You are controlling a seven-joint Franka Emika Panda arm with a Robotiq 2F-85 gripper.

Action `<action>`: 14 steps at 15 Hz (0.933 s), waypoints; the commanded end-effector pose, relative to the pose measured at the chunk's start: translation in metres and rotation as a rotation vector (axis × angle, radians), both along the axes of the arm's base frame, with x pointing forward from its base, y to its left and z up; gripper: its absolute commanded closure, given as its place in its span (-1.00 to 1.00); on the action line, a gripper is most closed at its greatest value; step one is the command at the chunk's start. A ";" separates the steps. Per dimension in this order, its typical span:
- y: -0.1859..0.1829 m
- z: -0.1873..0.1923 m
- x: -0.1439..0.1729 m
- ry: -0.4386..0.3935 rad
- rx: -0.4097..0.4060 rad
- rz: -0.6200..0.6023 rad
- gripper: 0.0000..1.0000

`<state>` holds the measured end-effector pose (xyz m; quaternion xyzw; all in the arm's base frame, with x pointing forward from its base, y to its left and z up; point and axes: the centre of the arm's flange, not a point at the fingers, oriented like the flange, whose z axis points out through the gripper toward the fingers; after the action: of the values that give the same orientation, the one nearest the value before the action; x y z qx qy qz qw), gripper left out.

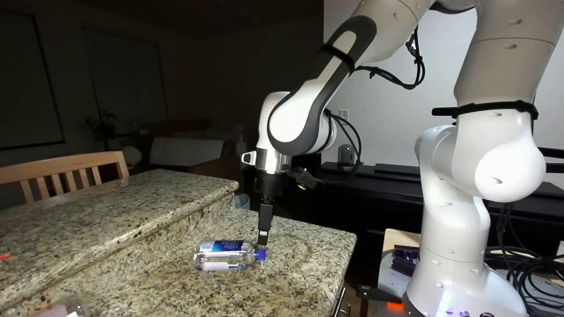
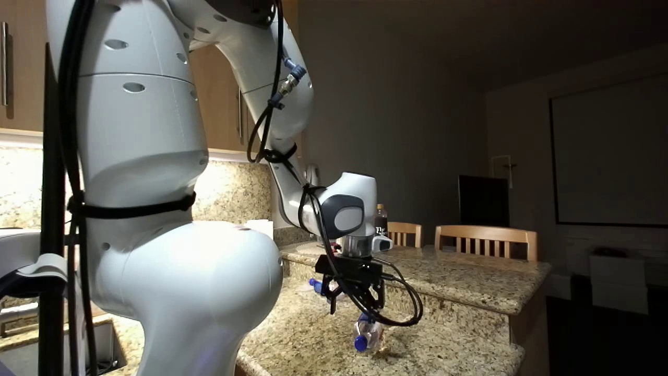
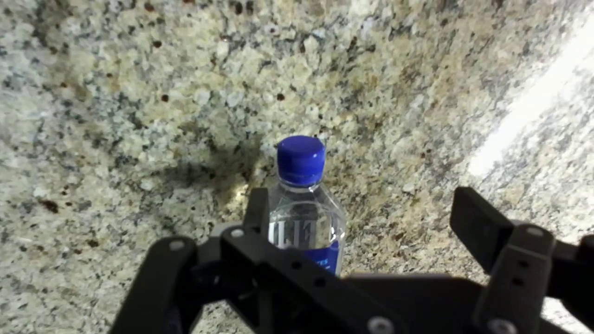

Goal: Put the bottle upright

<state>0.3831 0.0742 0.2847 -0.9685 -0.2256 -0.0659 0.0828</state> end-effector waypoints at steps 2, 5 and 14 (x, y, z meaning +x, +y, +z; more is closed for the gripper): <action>-0.005 -0.034 -0.003 0.001 0.058 0.008 -1.00; -0.005 -0.046 -0.001 -0.013 0.065 -0.007 -1.00; -0.001 -0.075 0.009 -0.096 -0.015 -0.056 -0.48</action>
<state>0.3883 0.0727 0.2262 -0.9723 -0.2003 -0.0901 0.0795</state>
